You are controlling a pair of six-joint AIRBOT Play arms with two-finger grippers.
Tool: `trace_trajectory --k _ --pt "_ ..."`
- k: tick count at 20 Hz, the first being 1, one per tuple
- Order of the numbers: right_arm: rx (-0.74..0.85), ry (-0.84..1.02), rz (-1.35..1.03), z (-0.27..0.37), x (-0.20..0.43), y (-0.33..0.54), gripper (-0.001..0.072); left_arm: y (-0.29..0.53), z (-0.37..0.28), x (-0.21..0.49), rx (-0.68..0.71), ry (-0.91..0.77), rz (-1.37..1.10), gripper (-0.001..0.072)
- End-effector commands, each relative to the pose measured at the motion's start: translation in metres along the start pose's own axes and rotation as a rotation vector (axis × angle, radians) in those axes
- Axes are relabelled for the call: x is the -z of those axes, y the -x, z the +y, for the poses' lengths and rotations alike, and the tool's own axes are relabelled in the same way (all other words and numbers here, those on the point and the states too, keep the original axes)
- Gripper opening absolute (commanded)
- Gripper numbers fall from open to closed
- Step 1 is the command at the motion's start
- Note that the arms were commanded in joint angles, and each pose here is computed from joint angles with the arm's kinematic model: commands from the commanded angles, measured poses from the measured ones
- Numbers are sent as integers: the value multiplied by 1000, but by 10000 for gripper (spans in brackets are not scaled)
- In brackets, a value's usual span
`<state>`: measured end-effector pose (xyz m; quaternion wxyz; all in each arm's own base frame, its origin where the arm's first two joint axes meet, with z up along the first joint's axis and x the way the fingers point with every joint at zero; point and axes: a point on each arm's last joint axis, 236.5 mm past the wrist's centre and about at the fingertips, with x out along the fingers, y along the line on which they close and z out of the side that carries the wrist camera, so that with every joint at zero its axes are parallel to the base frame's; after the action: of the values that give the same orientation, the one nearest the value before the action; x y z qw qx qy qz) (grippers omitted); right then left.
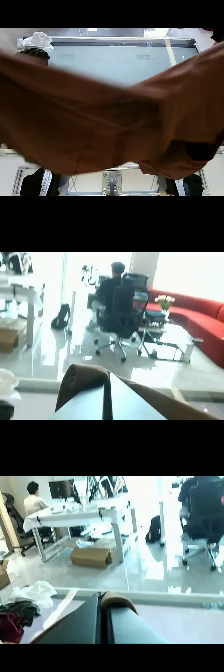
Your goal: Fold the shirts.
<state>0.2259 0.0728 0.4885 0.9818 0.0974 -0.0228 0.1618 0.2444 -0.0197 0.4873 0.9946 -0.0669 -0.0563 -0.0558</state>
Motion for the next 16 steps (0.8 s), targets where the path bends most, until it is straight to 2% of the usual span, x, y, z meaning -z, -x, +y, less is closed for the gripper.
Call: trace_trajectory --k 1,4,7,9,11,13,16 --pt "-70 -150 125 -64 34 -62 22 -54 47 70 -57 119 255 13" --pt "-194 -317 309 -99 114 -128 22 -98 50 178 47 254 568 13" --pt "-207 -337 563 -99 236 -194 22 -131 29 291 94 194 778 13" --pt "-124 -256 691 -107 321 -232 22 -163 35 348 -12 125 786 13" --pt "-29 -253 760 -129 381 -257 21 -191 57 391 -140 110 789 13" --pt "48 -292 760 -162 411 -270 21 -209 77 431 -210 126 807 13" --pt "188 -369 689 -226 415 -273 21 -230 90 466 -248 171 800 13"
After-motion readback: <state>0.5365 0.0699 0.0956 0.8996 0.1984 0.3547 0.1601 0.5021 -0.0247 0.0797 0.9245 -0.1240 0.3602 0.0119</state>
